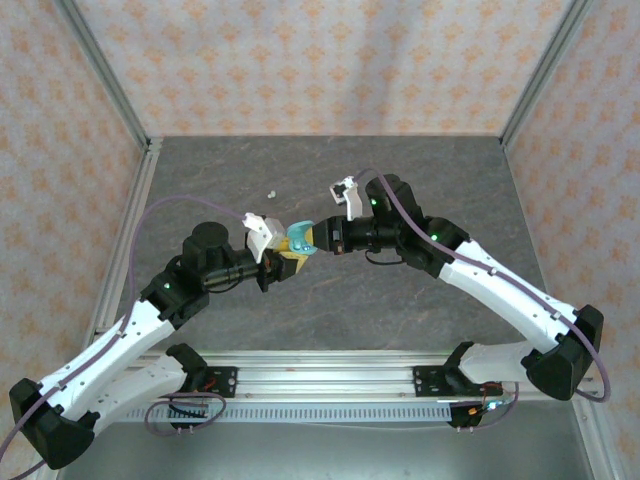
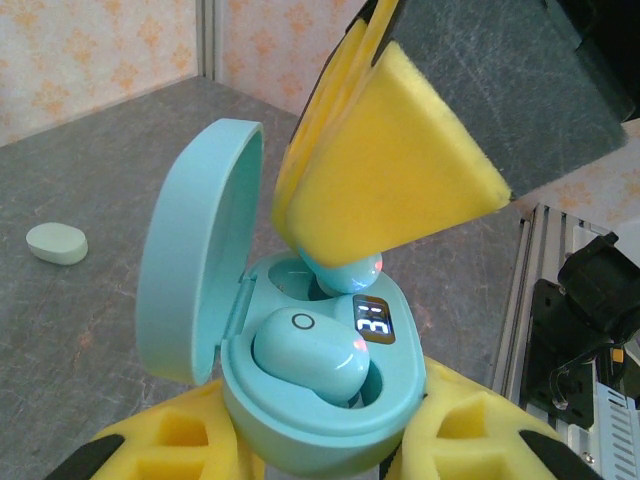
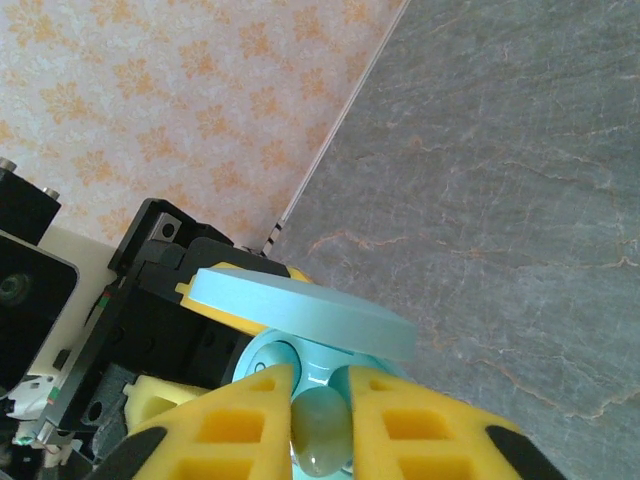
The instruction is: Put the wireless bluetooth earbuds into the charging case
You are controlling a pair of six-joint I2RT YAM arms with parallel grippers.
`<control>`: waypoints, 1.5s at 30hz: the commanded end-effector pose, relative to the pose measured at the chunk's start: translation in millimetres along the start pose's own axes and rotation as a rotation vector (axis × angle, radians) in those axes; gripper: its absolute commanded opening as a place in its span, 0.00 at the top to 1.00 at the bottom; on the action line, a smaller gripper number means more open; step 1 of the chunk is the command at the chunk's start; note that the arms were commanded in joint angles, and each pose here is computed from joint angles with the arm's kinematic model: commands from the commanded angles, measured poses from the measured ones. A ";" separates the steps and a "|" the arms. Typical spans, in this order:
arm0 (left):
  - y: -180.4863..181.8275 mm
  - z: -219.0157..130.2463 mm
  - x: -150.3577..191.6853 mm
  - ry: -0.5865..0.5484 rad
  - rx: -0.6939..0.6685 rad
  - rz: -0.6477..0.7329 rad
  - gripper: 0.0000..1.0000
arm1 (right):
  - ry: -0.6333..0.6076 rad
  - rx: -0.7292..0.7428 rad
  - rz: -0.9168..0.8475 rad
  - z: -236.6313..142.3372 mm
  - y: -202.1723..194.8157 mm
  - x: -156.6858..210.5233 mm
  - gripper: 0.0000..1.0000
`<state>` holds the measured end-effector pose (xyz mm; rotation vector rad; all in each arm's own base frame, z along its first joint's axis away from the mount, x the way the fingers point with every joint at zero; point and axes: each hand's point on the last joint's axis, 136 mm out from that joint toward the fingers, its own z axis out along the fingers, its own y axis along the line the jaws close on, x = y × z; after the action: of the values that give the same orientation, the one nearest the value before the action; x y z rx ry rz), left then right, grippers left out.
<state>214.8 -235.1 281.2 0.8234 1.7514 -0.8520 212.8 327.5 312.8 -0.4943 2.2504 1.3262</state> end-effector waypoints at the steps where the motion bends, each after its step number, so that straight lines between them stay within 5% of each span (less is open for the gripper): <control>1: -10.2 -9.4 -28.7 -0.089 0.020 0.038 0.97 | -0.007 -0.009 -0.018 -2.7 8.0 -3.8 0.77; 16: -9.7 -11.7 -26.1 -0.089 0.012 0.038 0.97 | -0.033 0.008 -0.032 -12.1 13.4 -10.9 0.64; 34: -7.8 -13.9 -26.0 -0.101 -0.005 0.042 0.97 | -0.209 0.039 -0.077 -56.2 31.0 -35.0 0.56; 45: -8.4 -15.9 -34.2 -0.126 -0.008 0.067 0.98 | -0.260 0.124 -0.006 -43.8 14.4 -62.6 0.50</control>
<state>210.9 -231.0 296.9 0.8108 1.6919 -0.8443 233.5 299.8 368.2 -0.3226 2.1133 1.1898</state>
